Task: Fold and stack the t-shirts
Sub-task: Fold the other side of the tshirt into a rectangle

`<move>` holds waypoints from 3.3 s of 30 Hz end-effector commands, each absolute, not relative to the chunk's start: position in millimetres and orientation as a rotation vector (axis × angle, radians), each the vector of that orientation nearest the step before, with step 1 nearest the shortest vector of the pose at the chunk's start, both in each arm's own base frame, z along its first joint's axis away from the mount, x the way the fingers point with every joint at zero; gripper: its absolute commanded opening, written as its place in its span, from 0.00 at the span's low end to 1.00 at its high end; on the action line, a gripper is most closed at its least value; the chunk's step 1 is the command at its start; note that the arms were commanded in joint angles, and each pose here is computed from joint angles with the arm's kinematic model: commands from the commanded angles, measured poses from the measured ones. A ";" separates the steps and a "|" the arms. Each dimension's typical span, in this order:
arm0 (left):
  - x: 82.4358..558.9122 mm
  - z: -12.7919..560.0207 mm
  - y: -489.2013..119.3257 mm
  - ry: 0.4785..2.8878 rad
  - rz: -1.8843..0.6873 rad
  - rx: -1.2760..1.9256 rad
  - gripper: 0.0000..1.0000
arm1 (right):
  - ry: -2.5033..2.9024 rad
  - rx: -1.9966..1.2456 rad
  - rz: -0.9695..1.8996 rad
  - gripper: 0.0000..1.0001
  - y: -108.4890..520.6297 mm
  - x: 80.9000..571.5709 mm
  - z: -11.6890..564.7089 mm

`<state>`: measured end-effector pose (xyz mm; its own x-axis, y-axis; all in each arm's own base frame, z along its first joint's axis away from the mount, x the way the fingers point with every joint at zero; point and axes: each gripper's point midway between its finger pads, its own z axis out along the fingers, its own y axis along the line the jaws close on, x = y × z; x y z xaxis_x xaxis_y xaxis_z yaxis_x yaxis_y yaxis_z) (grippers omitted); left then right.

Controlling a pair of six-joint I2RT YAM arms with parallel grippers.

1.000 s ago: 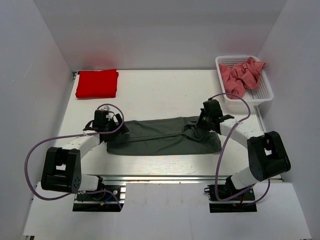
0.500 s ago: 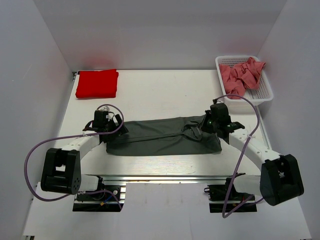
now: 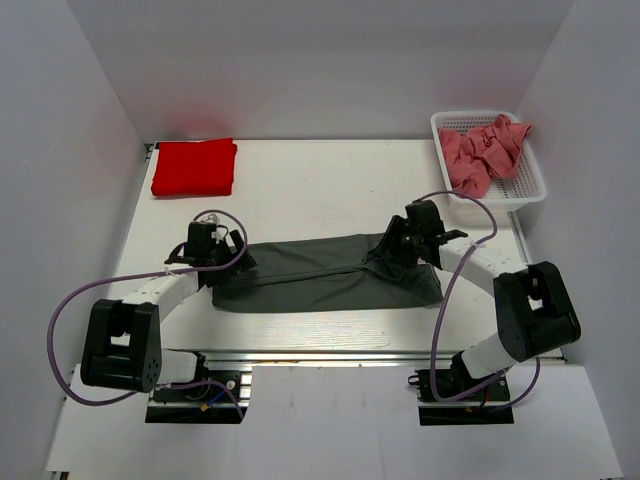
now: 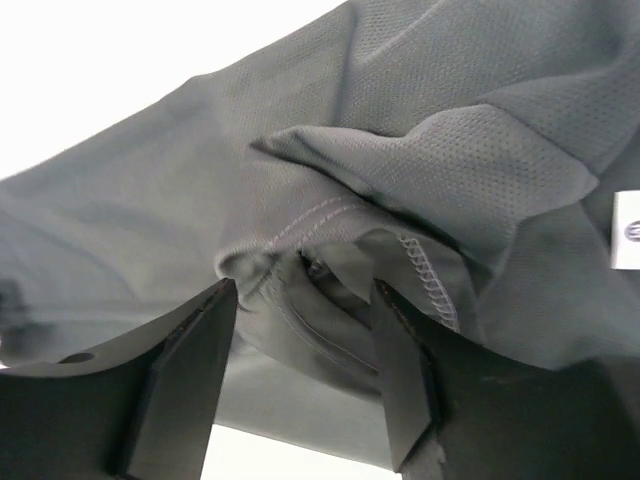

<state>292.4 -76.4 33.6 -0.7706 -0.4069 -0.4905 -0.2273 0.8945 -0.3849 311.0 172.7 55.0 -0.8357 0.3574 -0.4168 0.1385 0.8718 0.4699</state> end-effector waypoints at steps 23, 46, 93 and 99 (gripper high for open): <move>286.1 39.1 -74.0 2.468 -0.390 -0.429 1.00 | 2.429 0.908 0.504 0.37 165.6 350.8 54.2; 283.6 42.0 -76.9 2.452 -0.418 -0.416 1.00 | 2.353 0.807 0.703 0.00 146.0 252.4 58.4; 338.7 37.6 -99.8 2.491 -0.566 -0.360 1.00 | 2.504 0.361 0.118 0.31 115.3 371.3 37.7; 319.5 27.3 -82.1 2.535 -0.439 -0.429 1.00 | 2.519 0.280 0.185 0.51 118.9 352.9 64.6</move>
